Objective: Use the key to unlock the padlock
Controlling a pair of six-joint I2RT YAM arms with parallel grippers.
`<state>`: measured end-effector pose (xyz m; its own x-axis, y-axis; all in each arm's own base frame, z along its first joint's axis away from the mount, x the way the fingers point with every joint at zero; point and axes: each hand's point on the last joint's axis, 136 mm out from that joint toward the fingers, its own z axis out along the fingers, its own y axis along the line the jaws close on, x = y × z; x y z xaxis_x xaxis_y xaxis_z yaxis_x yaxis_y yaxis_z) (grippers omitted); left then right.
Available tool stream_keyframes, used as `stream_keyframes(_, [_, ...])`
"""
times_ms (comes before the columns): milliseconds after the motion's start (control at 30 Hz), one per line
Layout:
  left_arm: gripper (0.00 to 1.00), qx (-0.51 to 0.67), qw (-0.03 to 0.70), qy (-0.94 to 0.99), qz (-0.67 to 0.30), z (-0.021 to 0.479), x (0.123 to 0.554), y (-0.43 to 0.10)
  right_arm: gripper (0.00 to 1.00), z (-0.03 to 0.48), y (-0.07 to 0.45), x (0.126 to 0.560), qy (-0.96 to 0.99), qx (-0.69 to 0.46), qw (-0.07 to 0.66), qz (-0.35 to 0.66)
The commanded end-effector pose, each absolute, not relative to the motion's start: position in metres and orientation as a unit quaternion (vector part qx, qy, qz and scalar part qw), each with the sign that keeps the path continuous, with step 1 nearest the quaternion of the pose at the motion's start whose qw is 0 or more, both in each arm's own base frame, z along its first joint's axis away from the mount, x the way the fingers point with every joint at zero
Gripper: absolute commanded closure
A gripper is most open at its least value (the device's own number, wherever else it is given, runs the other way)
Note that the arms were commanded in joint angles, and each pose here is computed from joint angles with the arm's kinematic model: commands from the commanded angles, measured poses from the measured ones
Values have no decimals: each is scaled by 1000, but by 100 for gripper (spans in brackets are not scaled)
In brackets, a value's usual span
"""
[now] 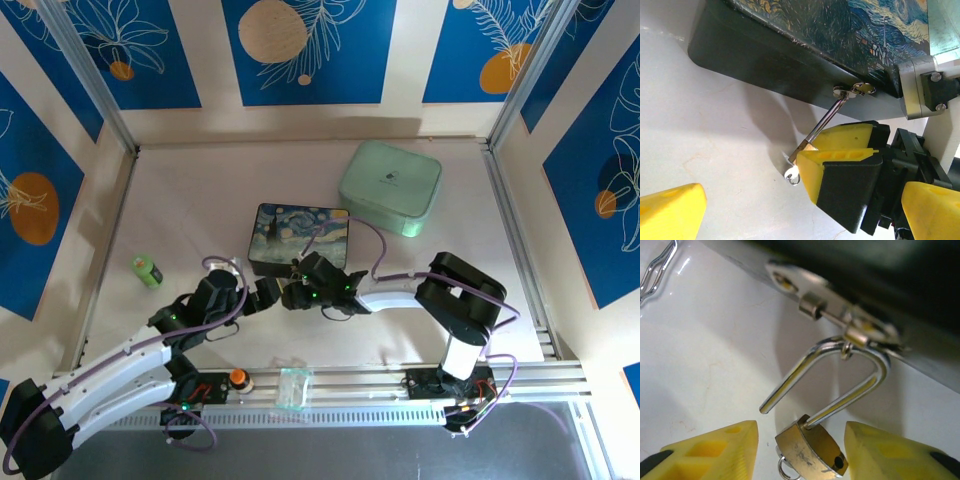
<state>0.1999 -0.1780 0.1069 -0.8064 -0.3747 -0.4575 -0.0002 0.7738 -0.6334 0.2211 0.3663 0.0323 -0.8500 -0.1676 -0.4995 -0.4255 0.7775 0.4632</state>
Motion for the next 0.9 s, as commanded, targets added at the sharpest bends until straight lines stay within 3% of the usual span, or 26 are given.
stream_keyframes(0, [0, -111, 296, 897, -308, 102, 200, -171, 56, 19, 362, 219, 924, -163, 212, 273])
stream_keyframes(133, [1, -117, 296, 894, -314, 100, 199, -171, 64, 18, 362, 213, 922, -165, 204, 284])
stream_keyframes(367, [1, -119, 296, 894, -313, 98, 199, -170, 71, 10, 356, 212, 926, -158, 201, 279])
stream_keyframes(600, [1, -121, 298, 894, -313, 97, 200, -170, 39, 10, 357, 217, 934, -151, 216, 242])
stream_keyframes(867, [1, -125, 300, 895, -307, 95, 199, -166, 47, -8, 357, 218, 946, -148, 209, 197])
